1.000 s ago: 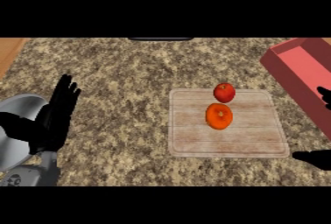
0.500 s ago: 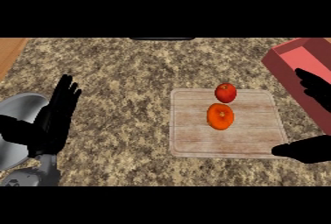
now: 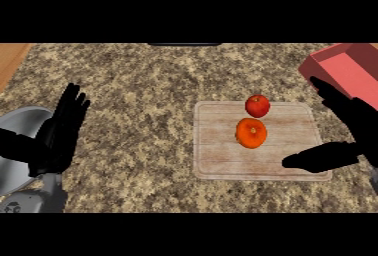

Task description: Pick the squash from the cutting board and place it in the cardboard box

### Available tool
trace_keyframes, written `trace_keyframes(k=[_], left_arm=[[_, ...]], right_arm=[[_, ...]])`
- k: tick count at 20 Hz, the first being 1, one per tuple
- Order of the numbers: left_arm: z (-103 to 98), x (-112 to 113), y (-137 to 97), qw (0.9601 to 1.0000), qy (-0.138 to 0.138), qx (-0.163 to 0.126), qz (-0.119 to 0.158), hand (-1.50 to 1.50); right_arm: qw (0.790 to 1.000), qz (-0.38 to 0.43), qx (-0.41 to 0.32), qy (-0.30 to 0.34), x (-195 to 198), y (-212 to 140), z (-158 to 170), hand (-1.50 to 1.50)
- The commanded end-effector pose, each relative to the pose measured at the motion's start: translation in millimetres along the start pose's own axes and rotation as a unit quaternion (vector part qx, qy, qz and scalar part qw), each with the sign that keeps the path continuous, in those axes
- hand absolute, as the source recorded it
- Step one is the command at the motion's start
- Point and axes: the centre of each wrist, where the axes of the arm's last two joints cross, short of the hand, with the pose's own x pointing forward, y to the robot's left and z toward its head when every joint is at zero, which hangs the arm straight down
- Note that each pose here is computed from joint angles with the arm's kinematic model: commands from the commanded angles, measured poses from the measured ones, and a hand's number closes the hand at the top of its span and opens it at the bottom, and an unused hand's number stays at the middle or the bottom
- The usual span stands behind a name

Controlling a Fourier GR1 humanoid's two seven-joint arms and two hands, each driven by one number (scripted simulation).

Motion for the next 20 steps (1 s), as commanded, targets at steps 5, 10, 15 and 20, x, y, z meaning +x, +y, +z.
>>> trace_keyframes(k=[5,10,15,20], left_arm=[[7,-17,1,1.0,0.005,-0.005,0.002,0.0],[1,-4,-5,0.9999,0.01,0.004,-0.001,0.0],[14,4,2,0.9999,0.005,0.007,-0.009,0.0],[14,-27,5,1.0,0.002,0.003,-0.006,0.0]], right_arm=[[1.0,-0.004,0.015,0.021,-2,28,-13,-1.5],[1.0,-0.006,-0.012,0.025,-5,35,-26,-1.5],[0.999,-0.003,-0.004,0.032,-1,53,-7,-1.5],[1.0,-0.003,0.009,0.027,-8,63,-32,-1.5]])
